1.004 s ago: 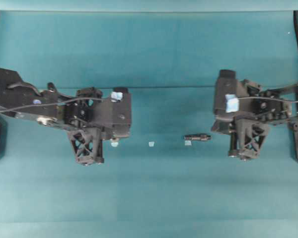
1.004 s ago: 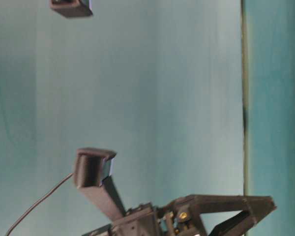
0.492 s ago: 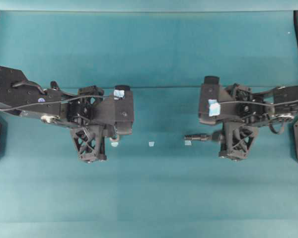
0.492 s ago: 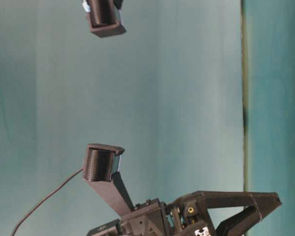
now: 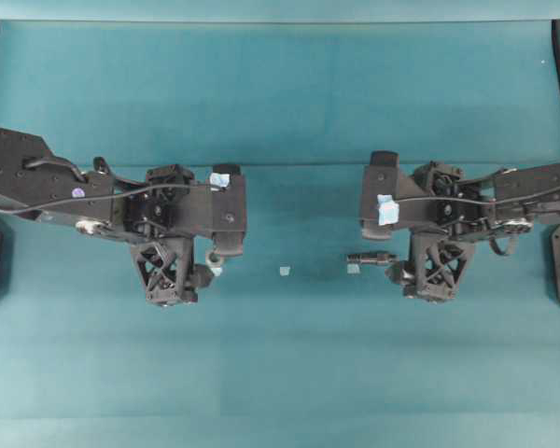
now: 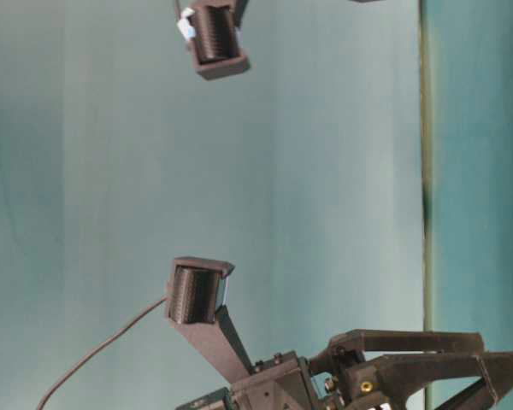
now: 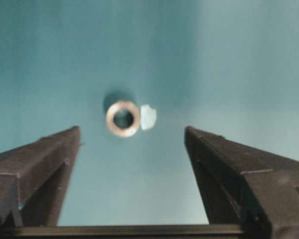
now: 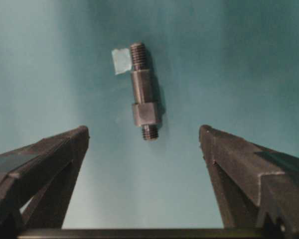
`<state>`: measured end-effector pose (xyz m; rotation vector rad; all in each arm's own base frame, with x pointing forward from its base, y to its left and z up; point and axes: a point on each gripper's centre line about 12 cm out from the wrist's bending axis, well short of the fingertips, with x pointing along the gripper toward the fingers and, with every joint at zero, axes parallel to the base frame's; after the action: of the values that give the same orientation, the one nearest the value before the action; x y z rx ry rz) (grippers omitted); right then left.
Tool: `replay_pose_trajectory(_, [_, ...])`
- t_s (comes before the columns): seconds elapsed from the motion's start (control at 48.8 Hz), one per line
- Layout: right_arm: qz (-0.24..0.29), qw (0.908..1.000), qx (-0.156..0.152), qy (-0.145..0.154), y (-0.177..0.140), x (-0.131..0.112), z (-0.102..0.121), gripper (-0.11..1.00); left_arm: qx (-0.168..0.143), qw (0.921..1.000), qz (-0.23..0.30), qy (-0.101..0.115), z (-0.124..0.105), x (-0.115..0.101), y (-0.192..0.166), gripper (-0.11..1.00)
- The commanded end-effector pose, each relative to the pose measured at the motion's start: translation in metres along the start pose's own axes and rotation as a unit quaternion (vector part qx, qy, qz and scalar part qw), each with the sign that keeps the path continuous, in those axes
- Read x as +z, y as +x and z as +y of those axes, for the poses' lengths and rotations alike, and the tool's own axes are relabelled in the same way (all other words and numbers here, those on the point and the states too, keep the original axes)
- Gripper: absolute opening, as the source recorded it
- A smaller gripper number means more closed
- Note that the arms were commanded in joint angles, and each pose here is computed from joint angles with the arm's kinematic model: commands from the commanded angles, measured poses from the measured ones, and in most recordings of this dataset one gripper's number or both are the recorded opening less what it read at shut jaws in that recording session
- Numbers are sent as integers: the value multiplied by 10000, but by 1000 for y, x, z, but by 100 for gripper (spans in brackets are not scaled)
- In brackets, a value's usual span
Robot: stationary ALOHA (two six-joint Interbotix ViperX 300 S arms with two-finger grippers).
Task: Insert the washer onto the shaft with both hands.
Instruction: 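Lower both open grippers down around the washer and the shaft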
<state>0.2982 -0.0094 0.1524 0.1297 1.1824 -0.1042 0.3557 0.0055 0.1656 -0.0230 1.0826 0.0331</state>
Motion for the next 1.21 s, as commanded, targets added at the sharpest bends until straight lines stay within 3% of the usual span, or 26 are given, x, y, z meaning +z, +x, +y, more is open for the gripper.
replay_pose_trajectory(0.0, [-131,9999,5,-29,0,6,0,94,1,10000,-54,28,0,1,3,92])
replay_pose_trajectory(0.307, [-71,9998,-9,-181,16,2,0,94,27,9996,276,7,3,-8,31,92])
replay_pose_trajectory(0.512, [-2,9996,-16,-281,25,-1,-1,94,62,9997,215,-66,9,-8,42,92])
replay_pose_trajectory(1.189, [75,9995,-21,-306,43,-7,-2,93,76,9991,414,-91,12,-19,65,92])
